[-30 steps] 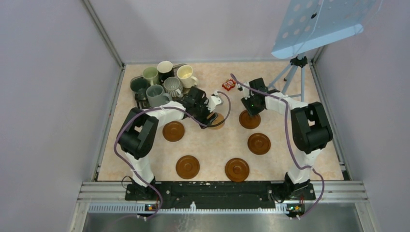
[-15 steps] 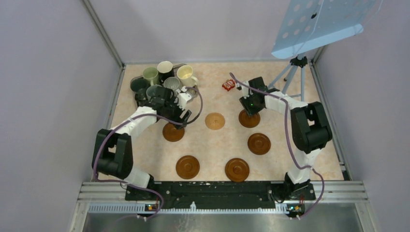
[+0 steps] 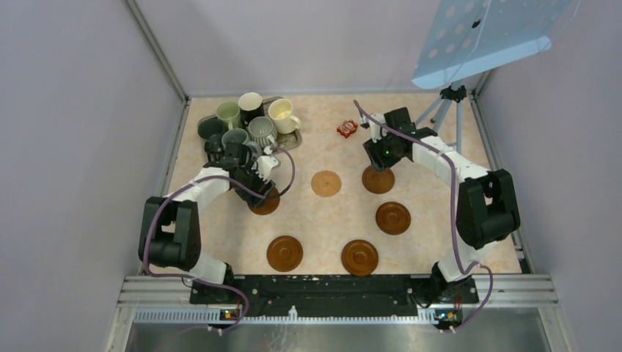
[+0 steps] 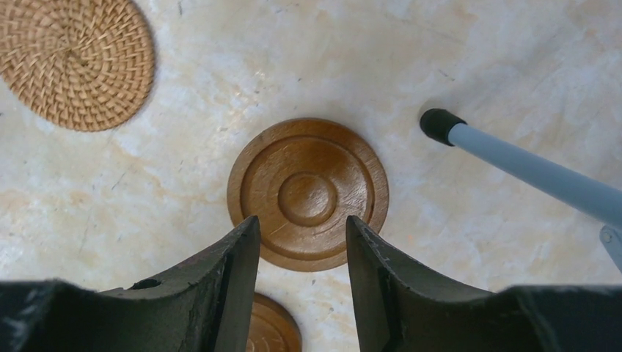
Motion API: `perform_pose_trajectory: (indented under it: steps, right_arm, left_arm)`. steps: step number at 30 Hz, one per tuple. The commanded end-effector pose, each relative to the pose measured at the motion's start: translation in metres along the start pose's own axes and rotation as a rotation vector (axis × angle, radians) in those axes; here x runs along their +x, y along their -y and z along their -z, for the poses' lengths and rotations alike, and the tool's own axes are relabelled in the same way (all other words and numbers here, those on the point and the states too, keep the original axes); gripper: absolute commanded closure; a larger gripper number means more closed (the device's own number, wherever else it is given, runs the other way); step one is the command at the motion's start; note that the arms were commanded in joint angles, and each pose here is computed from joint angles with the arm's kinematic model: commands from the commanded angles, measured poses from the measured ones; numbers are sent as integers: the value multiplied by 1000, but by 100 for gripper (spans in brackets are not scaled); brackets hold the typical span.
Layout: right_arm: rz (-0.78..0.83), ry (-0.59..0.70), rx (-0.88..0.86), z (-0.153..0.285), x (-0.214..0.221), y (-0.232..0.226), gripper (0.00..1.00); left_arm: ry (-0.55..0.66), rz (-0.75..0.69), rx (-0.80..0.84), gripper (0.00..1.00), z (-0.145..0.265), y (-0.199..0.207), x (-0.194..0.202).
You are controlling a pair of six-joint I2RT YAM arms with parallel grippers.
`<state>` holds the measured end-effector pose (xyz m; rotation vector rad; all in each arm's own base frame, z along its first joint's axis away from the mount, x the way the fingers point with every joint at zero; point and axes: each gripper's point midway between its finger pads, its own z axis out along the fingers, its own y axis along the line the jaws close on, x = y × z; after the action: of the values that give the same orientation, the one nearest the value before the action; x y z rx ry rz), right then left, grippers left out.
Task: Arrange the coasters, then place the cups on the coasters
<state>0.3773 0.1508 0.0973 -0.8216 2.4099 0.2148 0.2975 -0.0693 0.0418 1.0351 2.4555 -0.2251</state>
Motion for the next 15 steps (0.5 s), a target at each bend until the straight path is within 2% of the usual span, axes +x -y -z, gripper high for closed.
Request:
perform_pose_trajectory:
  steps: [1,8,15]
  right_arm:
    - [56,21,-81,27,4,-20,53]
    - [70,-16,-104,37,30,-29,51]
    - [54,-16,-84,42,37,-26,51]
  left_arm:
    - [22,-53,25,27,-14,-3,-9]
    - [50,-83,32,40,-41,-6,-41]
    - [76,-111,36,41,-56,-6,-66]
